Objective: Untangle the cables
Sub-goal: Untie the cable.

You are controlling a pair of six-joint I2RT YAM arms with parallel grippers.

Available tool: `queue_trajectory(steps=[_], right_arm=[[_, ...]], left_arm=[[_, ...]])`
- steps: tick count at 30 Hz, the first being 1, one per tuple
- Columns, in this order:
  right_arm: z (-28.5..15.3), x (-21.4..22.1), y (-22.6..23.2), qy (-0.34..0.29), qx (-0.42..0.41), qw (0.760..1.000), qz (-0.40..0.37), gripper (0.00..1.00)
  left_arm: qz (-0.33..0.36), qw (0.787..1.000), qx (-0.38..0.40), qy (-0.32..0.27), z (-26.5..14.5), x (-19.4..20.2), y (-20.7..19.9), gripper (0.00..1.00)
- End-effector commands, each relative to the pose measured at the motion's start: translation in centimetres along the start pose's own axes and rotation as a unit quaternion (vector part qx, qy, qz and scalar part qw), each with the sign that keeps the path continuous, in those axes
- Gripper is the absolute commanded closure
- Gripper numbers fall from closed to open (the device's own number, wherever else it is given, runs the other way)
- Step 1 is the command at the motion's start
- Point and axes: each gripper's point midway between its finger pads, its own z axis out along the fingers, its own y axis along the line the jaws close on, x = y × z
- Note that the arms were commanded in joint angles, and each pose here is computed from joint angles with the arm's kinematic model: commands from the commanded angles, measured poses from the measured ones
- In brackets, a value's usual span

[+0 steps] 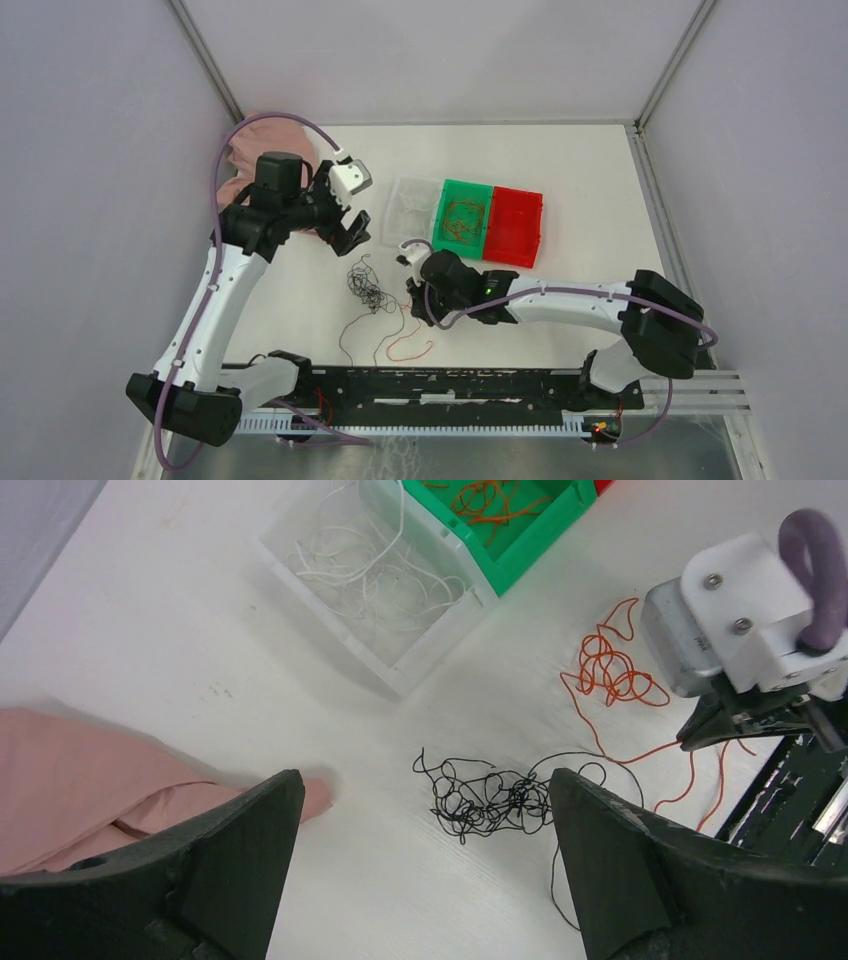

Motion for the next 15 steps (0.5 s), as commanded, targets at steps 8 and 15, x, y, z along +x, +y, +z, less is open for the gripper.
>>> queue_trajectory(steps=[8,15], right_arm=[[-12.2,-13.6,4.3,-0.173,-0.076,0.981,-0.04,1.0],[-14.9,-15.4,6.7,-0.2,-0.131,0.97,-0.046,1.0]], left_arm=[[0.087,0.98,0.141,-0.113,-2.7,-2.0,-7.3,0.01],[0.106,0.963,0.202,-0.141,-2.8,-3.0,-10.1,0.1]])
